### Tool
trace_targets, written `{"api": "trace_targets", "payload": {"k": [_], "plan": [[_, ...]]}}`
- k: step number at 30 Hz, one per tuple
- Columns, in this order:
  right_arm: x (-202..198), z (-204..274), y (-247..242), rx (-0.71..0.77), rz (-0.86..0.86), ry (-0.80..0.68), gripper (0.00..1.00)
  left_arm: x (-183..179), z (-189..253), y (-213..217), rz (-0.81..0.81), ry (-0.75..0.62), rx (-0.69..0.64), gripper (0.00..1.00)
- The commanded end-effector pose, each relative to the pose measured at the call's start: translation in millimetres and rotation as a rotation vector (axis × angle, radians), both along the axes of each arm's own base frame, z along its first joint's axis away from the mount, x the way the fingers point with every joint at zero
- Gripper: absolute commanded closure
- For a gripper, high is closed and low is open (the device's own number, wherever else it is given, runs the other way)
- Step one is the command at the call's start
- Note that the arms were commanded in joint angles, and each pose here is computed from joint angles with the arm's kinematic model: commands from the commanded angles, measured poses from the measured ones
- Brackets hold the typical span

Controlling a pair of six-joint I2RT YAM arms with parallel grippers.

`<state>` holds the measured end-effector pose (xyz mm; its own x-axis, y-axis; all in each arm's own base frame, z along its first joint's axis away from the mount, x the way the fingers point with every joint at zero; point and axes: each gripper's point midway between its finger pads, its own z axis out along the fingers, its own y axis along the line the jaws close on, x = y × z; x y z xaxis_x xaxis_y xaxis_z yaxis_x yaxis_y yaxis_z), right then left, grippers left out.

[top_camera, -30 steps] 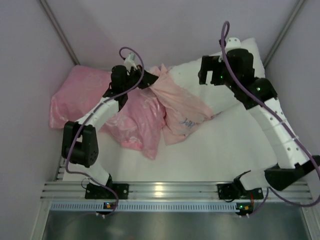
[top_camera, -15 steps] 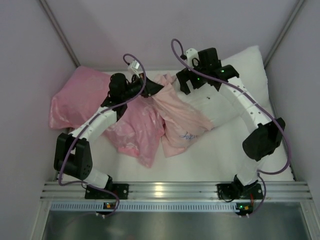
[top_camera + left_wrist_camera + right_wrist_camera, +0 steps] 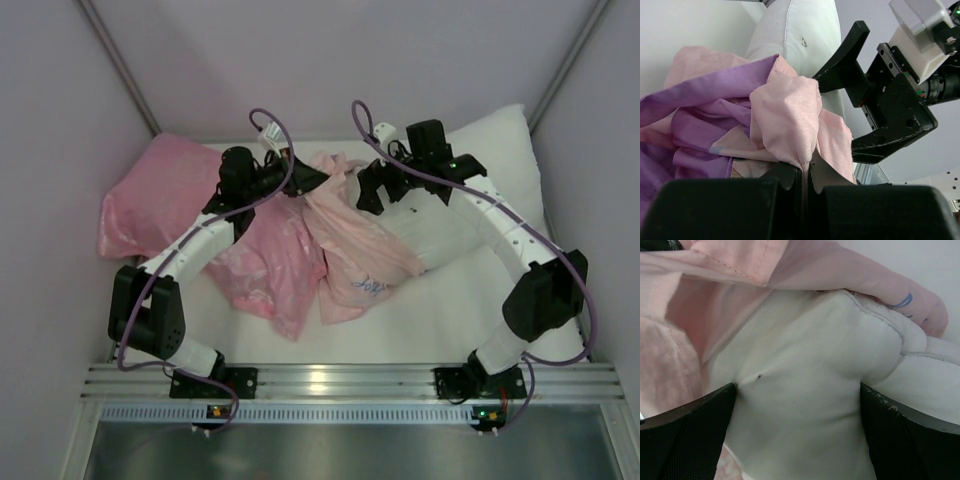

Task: Remove the pillowcase from the pillow

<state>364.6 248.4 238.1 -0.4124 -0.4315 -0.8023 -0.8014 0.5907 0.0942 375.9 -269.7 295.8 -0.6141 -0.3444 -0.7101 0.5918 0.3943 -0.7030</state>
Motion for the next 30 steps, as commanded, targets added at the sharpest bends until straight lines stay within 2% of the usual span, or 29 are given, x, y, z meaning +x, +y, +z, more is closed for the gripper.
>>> {"api": "trace_targets", "payload": {"k": [1, 4, 6, 7, 8, 10, 13, 14, 16, 17, 19, 21, 23, 27, 30], "plan": [[-37.6, -35.3, 2.6, -0.020, 0.070, 0.155, 0.01, -4.0, 26.1, 2.8, -0.006, -0.120, -0.013, 1.00], [-21.9, -75.2, -18.1, -0.202, -0.086, 0.157, 0.03, -5.7, 24.4, 1.7, -0.015, -0.112, -0.029, 1.00], [-5.8, -97.8, -29.3, -0.279, -0.196, 0.184, 0.45, -7.1, 23.2, 0.6, -0.021, -0.103, -0.036, 1.00], [2.9, -102.0, -34.3, -0.298, -0.250, 0.176, 0.82, -7.4, 23.8, 0.7, -0.021, -0.104, -0.036, 1.00], [7.2, -106.8, -37.7, -0.310, -0.286, 0.178, 1.00, -8.8, 23.7, 0.3, -0.024, -0.104, -0.036, 1.00], [10.5, -110.9, -33.8, -0.291, -0.309, 0.170, 1.00, -9.9, 25.8, 1.0, -0.023, -0.108, -0.032, 1.00], [21.6, -100.8, -50.3, -0.276, -0.457, 0.109, 1.00, -9.1, 28.3, 3.9, -0.001, -0.110, -0.015, 1.00], [26.5, -84.8, -51.4, -0.214, -0.522, 0.081, 1.00, -7.6, 28.5, 6.1, 0.014, -0.114, -0.006, 1.00], [28.8, -75.4, -64.0, -0.200, -0.597, 0.040, 1.00, 2.9, 20.6, 13.2, 0.092, -0.072, 0.017, 1.00], [32.5, -54.2, -68.4, -0.144, -0.658, -0.011, 1.00, 6.0, 17.3, 15.4, 0.118, -0.060, 0.028, 1.00], [36.3, -40.0, -93.2, -0.163, -0.785, -0.079, 1.00, 15.0, 8.2, 20.2, 0.169, -0.024, 0.044, 1.00], [38.5, -15.2, -127.2, -0.127, -0.958, -0.137, 1.00, 18.7, 3.6, 19.7, 0.183, 0.010, 0.038, 1.00], [36.7, 4.5, -150.0, -0.091, -1.061, -0.178, 1.00, 24.2, -0.1, 17.9, 0.185, 0.053, 0.037, 1.00], [34.4, 30.0, -198.1, -0.073, -1.215, -0.241, 1.00, 25.6, 4.0, 10.3, 0.143, 0.067, 0.013, 0.99], [25.0, 58.6, -226.9, -0.033, -1.306, -0.299, 1.00, 28.4, 4.7, 11.5, 0.161, 0.061, 0.016, 0.95]]}}
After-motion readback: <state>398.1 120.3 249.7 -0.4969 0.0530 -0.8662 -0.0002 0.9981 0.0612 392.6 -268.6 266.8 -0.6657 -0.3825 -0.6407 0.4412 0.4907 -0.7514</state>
